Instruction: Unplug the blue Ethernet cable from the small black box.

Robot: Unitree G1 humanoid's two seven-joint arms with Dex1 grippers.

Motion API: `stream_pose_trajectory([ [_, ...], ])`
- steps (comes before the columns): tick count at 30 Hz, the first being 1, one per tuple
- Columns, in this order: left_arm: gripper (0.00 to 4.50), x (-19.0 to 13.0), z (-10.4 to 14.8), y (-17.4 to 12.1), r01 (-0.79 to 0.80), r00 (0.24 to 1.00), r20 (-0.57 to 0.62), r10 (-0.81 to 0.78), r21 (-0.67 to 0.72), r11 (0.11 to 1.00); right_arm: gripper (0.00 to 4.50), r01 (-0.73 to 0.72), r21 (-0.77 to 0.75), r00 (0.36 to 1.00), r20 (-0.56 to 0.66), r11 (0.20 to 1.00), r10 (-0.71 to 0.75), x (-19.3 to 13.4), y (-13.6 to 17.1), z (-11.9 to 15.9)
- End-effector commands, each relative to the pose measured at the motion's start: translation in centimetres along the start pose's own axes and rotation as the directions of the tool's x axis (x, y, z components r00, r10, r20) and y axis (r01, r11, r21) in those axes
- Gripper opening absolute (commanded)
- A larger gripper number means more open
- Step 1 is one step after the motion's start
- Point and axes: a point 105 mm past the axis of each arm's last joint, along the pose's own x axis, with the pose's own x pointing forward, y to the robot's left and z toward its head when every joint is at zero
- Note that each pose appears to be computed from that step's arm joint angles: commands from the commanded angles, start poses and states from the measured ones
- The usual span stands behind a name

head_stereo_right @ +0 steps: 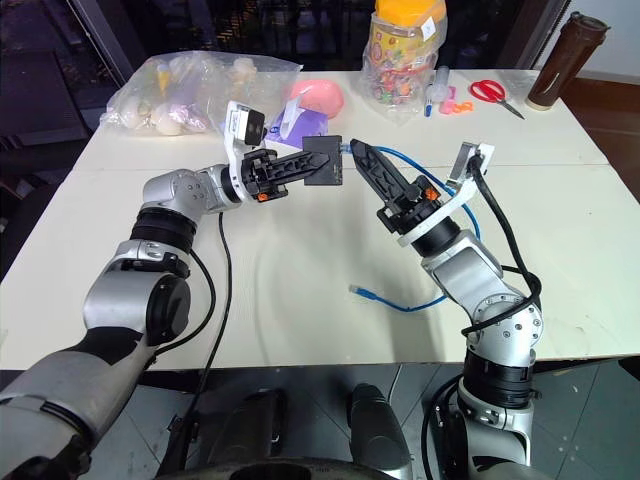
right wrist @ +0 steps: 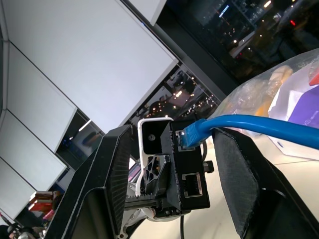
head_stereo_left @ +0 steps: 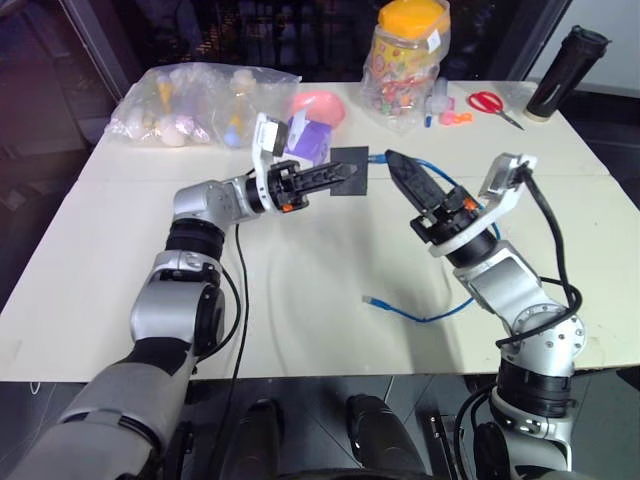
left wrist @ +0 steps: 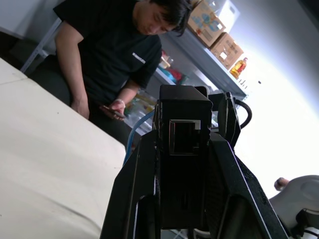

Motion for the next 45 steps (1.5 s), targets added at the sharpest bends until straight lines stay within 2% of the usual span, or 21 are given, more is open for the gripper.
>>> stream_pose_trajectory([
  [1, 0.50, 1.0, 0.6, -1.2, 0.065, 0.998, -0.016, -0.064, 0.038, 0.997, 2.57, -0.027, -0.020, 0.999, 0.016, 0.999, 0.028, 0.3, 0.8, 0.5],
  [9, 0.50, 1.3, -0.1, -1.4, 0.079, 0.996, -0.034, -0.078, 0.028, 0.997, 2.57, 0.013, -0.040, 0.999, 0.035, 0.999, -0.012, 0.5, 0.0, 0.7],
  [12, 0.50, 1.3, -0.1, -1.4, 0.077, 0.997, -0.034, -0.076, 0.028, 0.997, 1.76, 0.022, -0.046, 0.999, 0.036, 0.999, -0.020, 0.5, -0.2, 0.7],
  [15, 0.50, 1.4, 0.0, -1.4, 0.074, 0.997, -0.032, -0.073, 0.029, 0.997, 0.34, 0.022, -0.049, 0.999, 0.030, 0.999, -0.021, 0.6, -0.3, 0.5],
  [16, 0.50, 1.4, 0.0, -1.3, 0.072, 0.997, -0.032, -0.071, 0.030, 0.997, 0.07, 0.020, -0.049, 1.000, 0.022, 0.999, -0.019, 0.6, -0.2, 0.4],
  [27, 0.50, 1.5, 0.2, -1.1, 0.058, 0.998, -0.019, -0.057, 0.040, 0.997, 0.07, 0.014, -0.057, 1.000, -0.006, 0.998, -0.014, 0.7, -0.2, -0.5],
  [30, 0.50, 1.4, 0.3, -1.0, 0.055, 0.998, -0.017, -0.054, 0.042, 0.998, 1.14, 0.013, -0.056, 1.000, 0.006, 0.998, -0.013, 0.7, -0.2, -0.3],
  [33, 0.50, 1.4, 0.3, -1.0, 0.053, 0.998, -0.016, -0.052, 0.043, 0.998, 2.57, 0.012, -0.050, 1.000, 0.010, 0.999, -0.011, 0.6, -0.2, -0.2],
  [43, 0.50, 1.3, 0.4, -1.0, 0.046, 0.999, -0.012, -0.046, 0.047, 0.998, 2.57, 0.027, -0.046, 0.999, 0.018, 0.999, -0.026, 0.5, -0.6, -0.1],
  [44, 0.50, 1.3, 0.4, -0.9, 0.046, 0.999, -0.010, -0.046, 0.048, 0.998, 2.07, 0.026, -0.048, 1.000, 0.014, 0.999, -0.025, 0.6, -0.6, -0.2],
  [45, 0.50, 1.4, 0.4, -0.9, 0.046, 0.999, -0.009, -0.046, 0.049, 0.998, 1.79, 0.023, -0.049, 1.000, 0.009, 0.998, -0.023, 0.6, -0.6, -0.3],
])
